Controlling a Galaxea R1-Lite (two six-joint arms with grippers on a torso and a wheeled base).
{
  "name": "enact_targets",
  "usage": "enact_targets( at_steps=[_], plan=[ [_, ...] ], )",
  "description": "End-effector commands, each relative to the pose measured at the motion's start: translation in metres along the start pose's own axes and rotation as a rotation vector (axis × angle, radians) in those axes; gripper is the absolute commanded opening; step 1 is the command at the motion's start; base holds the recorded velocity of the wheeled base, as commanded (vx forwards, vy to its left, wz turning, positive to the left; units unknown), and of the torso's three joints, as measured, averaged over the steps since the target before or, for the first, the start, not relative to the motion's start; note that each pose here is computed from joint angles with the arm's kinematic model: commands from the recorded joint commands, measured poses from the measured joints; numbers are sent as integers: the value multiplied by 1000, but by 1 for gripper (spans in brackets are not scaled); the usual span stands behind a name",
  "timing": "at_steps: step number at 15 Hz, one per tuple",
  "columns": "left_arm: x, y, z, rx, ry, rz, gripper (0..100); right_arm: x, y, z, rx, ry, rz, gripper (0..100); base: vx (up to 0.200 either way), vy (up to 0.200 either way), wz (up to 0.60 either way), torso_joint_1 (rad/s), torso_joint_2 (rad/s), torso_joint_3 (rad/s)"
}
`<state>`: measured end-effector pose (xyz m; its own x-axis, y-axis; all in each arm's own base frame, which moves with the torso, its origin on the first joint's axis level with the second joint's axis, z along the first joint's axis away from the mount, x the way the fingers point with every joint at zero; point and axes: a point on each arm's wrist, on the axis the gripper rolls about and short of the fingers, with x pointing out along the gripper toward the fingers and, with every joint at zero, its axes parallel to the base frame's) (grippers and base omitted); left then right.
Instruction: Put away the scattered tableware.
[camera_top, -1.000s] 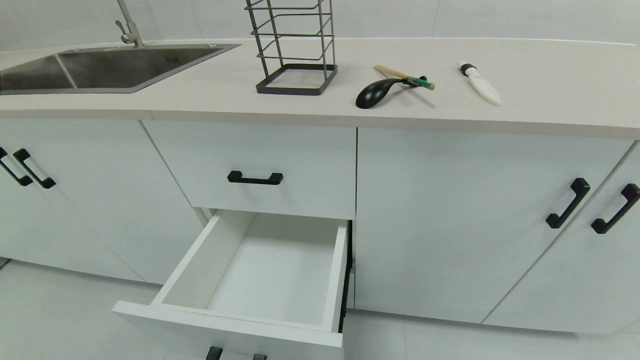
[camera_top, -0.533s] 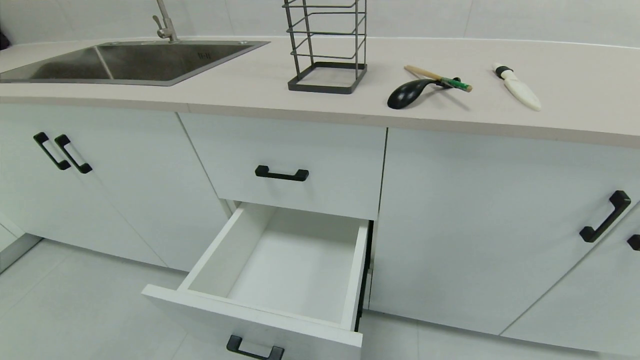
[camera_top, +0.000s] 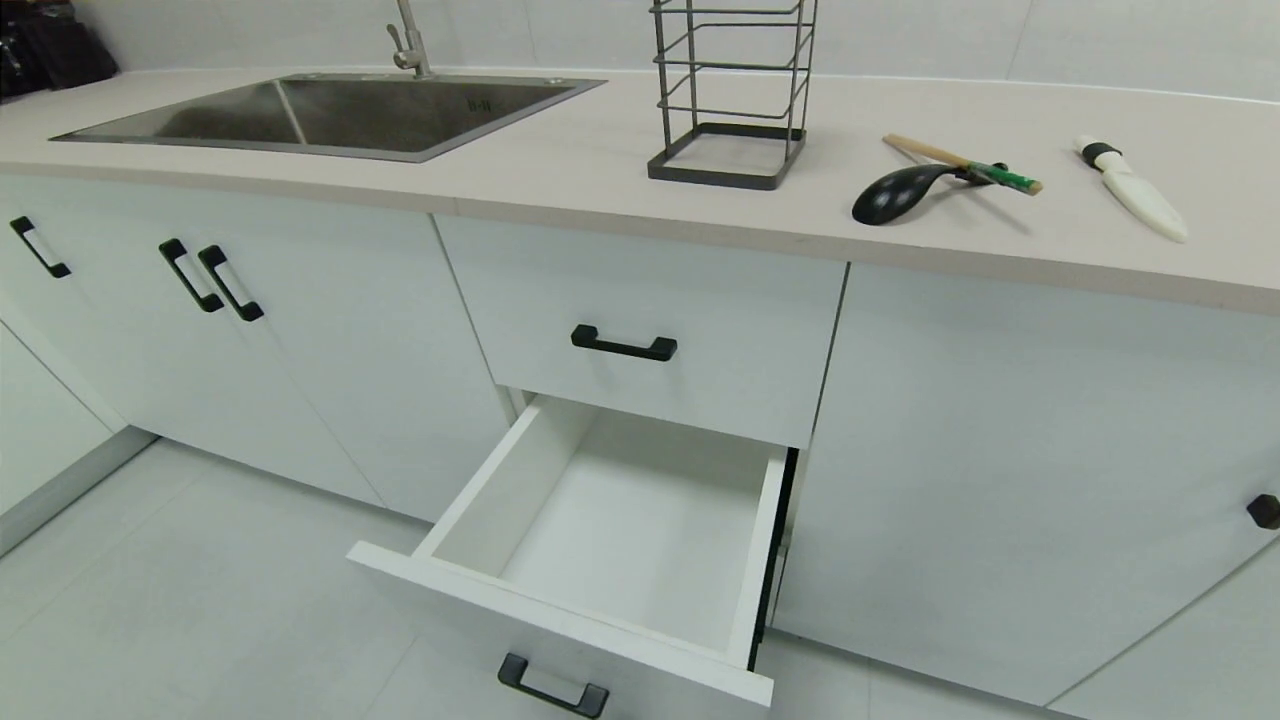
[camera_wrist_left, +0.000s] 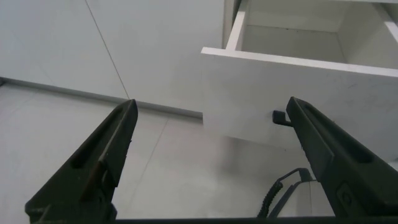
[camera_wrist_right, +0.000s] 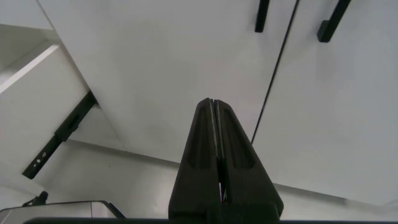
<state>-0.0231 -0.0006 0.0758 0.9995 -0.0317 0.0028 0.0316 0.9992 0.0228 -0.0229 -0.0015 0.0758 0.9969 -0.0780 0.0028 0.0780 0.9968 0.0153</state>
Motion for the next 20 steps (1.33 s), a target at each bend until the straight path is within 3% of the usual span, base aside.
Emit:
enact_targets(
  at_steps=[1,6,9,16,20],
  plan=[
    [0,0,0,-3,1,1,100,0,0,0,0,0,0,0,200,0,0,2,2,7],
    [0,0,0,-6,1,1,100,0,0,0,-1,1,1,0,40,0,0,0,0,0],
    [0,0,0,-30,1,1,100,0,0,0,-3,1,1,0,0,0,0,0,0,0],
    [0,0,0,-32,1,3,100,0,0,0,-3,1,1,0,0,0,0,0,0,0],
    [0,0,0,-32,1,4,100,0,0,0,-6,0,1,0,0,0,0,185,-97,-74]
  ],
)
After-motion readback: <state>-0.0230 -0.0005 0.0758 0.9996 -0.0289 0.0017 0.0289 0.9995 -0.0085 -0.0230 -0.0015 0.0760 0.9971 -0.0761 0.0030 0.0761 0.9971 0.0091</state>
